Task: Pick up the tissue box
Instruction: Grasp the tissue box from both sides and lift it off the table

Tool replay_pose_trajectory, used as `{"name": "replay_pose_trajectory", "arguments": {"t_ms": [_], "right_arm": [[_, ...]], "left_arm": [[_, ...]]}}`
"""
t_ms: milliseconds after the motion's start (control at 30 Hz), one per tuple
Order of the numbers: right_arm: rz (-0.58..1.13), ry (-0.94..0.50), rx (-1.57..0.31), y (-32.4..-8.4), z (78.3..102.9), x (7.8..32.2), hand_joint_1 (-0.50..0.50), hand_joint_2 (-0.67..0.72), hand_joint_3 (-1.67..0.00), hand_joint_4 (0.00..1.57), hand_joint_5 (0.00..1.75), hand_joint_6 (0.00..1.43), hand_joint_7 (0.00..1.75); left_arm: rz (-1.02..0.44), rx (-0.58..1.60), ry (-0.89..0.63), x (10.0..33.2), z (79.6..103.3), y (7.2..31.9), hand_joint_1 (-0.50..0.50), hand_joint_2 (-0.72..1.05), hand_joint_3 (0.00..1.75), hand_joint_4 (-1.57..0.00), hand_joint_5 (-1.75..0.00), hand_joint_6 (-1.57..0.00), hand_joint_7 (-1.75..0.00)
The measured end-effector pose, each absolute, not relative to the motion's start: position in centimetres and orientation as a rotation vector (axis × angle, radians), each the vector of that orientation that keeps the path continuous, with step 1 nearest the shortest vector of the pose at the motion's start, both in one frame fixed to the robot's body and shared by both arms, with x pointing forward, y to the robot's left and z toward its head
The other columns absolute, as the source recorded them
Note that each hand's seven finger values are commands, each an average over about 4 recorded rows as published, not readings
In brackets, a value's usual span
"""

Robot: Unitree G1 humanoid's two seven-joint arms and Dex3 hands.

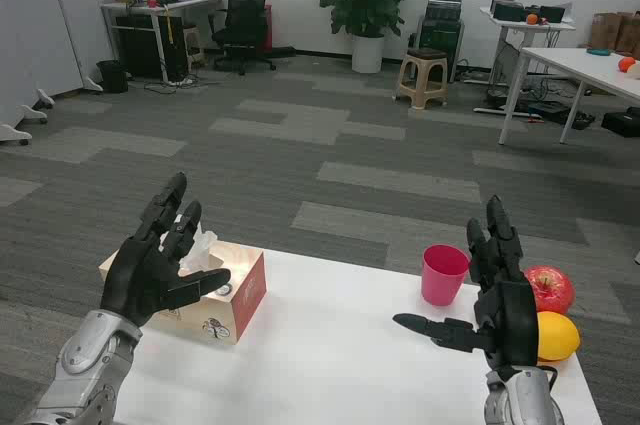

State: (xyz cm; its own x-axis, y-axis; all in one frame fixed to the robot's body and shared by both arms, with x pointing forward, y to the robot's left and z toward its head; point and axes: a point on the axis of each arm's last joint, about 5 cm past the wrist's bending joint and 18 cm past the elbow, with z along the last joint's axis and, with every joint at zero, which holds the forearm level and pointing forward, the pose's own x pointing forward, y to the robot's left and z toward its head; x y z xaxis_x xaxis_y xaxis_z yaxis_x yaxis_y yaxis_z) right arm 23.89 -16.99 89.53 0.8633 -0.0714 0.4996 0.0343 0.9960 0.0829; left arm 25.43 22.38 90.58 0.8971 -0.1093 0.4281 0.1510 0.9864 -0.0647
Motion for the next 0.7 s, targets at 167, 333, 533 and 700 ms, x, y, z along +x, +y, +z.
{"name": "replay_pose_trajectory", "arguments": {"t_ms": [167, 333, 533, 700], "right_arm": [[-0.133, -0.679, 0.126, -16.3, 90.5, 23.3, -0.29, -0.24, -0.24, 0.17, 0.1, 0.0, 0.0], [-0.135, -0.697, 0.131, -16.3, 90.7, 23.3, -0.29, -0.22, -0.24, 0.18, 0.1, 0.0, 0.0], [-0.129, -0.696, 0.131, -16.2, 90.7, 23.2, -0.29, -0.22, -0.24, 0.17, 0.1, 0.0, 0.0], [-0.128, -0.695, 0.131, -16.1, 90.7, 23.2, -0.29, -0.22, -0.24, 0.17, 0.1, 0.0, 0.0]], "left_arm": [[-0.218, -0.179, -0.469, 25.9, 91.1, 19.0, 0.5, 0.89, 0.09, 0.0, 0.0, 0.0, 0.0], [-0.236, -0.189, -0.483, 26.1, 91.5, 18.4, 0.5, 0.91, 0.09, 0.0, 0.0, 0.0, 0.0], [-0.234, -0.189, -0.483, 26.1, 91.5, 18.5, 0.5, 0.91, 0.09, 0.0, 0.0, 0.0, 0.0], [-0.234, -0.189, -0.483, 26.1, 91.5, 18.5, 0.5, 0.89, 0.09, 0.0, 0.0, 0.0, 0.0]]}}
